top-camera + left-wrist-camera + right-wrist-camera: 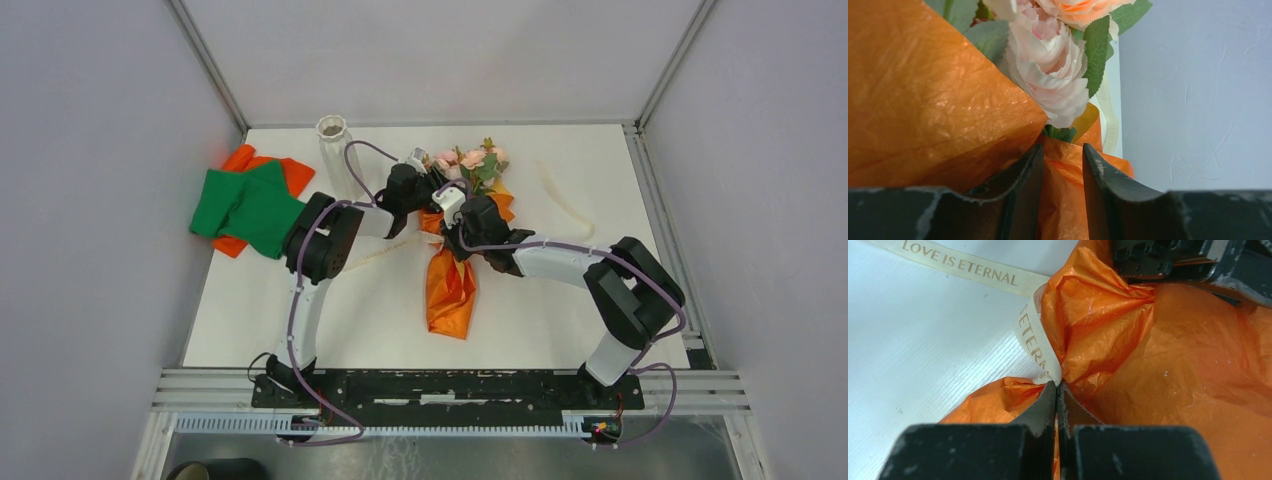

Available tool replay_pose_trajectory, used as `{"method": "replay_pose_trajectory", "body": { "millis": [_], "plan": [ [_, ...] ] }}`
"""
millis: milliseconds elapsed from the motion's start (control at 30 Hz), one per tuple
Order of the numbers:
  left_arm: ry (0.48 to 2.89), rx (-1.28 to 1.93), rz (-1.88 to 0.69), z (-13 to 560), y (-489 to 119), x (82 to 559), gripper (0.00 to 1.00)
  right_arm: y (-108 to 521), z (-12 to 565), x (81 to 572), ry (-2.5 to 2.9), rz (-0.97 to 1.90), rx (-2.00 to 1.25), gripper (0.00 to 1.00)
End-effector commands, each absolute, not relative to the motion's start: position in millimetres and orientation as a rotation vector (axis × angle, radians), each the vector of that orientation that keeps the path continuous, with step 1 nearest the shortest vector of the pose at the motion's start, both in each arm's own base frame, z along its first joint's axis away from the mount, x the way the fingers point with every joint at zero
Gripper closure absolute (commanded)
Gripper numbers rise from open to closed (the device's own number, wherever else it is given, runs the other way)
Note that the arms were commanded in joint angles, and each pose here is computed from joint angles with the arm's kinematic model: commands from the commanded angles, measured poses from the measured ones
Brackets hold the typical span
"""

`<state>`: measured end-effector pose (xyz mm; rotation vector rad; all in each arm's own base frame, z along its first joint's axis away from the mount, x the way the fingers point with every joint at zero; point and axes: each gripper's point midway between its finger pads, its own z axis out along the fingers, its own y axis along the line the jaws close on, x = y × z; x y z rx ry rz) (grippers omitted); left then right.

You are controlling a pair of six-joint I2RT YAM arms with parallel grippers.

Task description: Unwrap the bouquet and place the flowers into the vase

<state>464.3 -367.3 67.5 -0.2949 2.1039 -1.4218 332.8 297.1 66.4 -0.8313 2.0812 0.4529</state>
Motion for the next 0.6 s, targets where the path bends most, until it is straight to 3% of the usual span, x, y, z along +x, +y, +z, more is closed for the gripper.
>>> {"method": "replay_pose_trajectory", "body": {
  "millis": [0,100,567],
  "plan": [
    [2.239,-0.369,-1.393,16.7,-360.7,452.4,0.58,300.7,116.2,343.4,1.960,0.443,-0.797,0.95],
    [2.256,-0.389,-1.383,4.4,-359.0,451.7,0.58,297.0,125.9,343.1,1.946,0.430,-0.788,1.00],
    [2.296,-0.414,-1.312,-13.6,-354.2,453.1,0.58,294.5,123.6,342.5,1.967,0.418,-0.775,1.00]
  ]
}}
